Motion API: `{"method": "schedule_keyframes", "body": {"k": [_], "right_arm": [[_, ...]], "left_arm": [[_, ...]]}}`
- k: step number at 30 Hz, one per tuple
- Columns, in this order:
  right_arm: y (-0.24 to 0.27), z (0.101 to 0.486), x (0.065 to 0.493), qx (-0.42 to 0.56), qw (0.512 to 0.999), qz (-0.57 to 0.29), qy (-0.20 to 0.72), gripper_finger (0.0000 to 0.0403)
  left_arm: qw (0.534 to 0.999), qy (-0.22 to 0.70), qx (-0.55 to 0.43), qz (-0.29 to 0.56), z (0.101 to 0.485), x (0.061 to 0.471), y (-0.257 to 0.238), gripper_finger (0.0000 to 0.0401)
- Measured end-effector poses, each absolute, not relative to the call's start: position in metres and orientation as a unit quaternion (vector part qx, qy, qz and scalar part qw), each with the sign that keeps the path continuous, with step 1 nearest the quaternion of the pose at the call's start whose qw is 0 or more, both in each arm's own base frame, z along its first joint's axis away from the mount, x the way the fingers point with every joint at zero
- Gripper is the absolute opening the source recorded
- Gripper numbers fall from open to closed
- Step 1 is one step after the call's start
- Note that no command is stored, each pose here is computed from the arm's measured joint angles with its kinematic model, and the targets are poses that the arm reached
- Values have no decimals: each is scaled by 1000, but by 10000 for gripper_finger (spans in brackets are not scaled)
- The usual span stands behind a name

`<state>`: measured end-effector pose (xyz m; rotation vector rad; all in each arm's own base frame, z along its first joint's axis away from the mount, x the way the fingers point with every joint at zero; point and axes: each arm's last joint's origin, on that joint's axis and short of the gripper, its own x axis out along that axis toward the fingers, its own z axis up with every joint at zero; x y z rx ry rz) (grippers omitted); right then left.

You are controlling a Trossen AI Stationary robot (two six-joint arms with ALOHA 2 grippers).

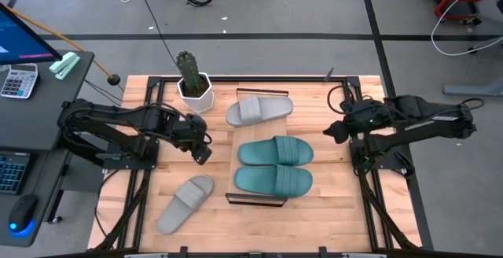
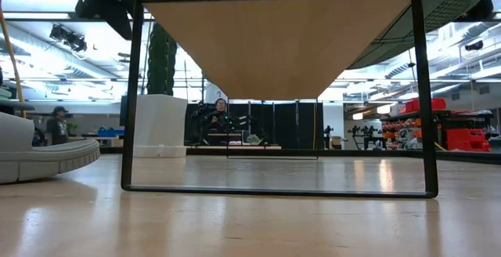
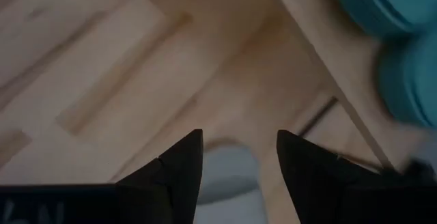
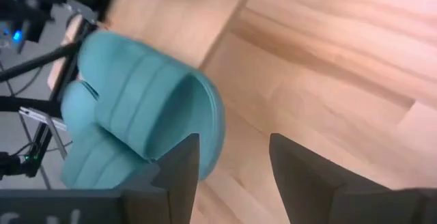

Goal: Pick and place slides into the shelf
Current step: Put the gray slipper on the shelf

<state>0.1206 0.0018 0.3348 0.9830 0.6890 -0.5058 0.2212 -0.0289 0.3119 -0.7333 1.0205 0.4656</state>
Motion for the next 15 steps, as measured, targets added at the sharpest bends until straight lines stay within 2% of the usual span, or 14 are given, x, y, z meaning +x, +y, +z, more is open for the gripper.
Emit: {"method": "schedule_keyframes", "body": {"k": [9,15], "right_arm": [[1,344,120,416,823,-227,313,183],[0,344,120,404,829,-229,312,182]], "left_arm": [[829,504,-234,65,314,223,-47,181],[829,526,-188,3,312,223,-45,167]]}}
